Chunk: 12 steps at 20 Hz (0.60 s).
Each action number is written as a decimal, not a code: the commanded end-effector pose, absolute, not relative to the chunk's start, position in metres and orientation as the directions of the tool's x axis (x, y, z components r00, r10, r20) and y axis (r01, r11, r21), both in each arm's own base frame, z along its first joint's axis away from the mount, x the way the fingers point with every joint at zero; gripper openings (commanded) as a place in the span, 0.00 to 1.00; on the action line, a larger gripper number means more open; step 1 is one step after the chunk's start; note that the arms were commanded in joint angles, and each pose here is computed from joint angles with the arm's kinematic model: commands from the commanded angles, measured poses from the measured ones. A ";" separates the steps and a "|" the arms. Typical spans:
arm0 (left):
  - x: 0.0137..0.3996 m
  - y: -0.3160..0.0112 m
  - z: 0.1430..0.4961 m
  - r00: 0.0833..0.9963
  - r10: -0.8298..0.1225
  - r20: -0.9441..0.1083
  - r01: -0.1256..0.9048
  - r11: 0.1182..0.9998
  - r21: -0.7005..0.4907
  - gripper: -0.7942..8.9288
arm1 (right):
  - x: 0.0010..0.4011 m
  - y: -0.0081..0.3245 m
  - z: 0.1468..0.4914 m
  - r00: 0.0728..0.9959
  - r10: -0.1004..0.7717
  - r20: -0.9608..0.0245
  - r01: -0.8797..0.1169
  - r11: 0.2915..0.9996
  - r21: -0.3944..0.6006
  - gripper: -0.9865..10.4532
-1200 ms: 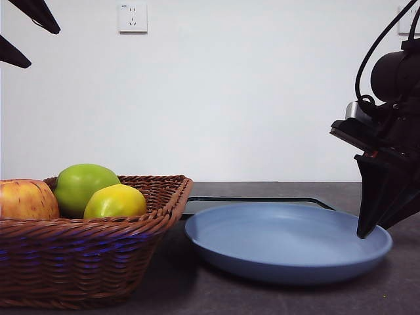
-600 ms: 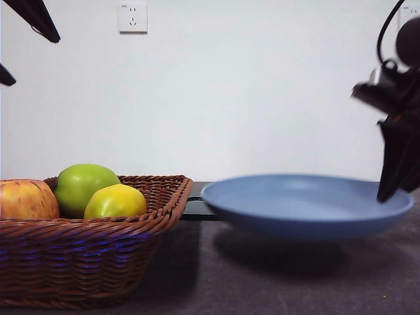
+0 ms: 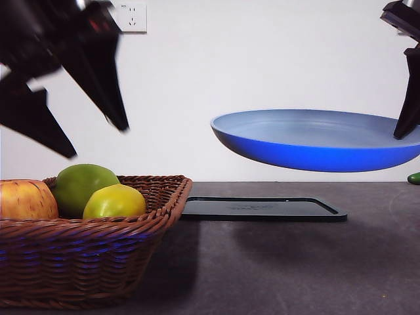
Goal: Take the lemon from the basket,put the lemon in the plate,hand out the plate
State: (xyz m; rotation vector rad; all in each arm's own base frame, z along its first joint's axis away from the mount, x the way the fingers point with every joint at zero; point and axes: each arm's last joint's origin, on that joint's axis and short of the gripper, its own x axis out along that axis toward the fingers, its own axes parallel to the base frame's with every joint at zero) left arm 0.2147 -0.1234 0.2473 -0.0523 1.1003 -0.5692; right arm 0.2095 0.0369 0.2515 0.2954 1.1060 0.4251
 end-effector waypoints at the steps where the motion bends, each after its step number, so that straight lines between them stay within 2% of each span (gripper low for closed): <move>1: 0.226 -0.139 0.240 0.317 -0.433 -0.844 0.411 0.864 -0.289 0.52 | 0.210 0.037 0.254 0.381 0.477 -0.792 -0.186 0.879 0.440 0.09; 4: 0.236 -0.153 0.225 0.294 -0.362 -0.884 0.406 0.885 -0.227 0.52 | 0.210 0.037 0.254 0.377 0.477 -0.794 -0.186 0.879 0.439 0.09; 12: 0.249 -0.167 0.192 0.234 -0.320 -0.918 0.403 0.891 -0.208 0.52 | 0.210 0.037 0.254 0.377 0.477 -0.794 -0.189 0.879 0.438 0.09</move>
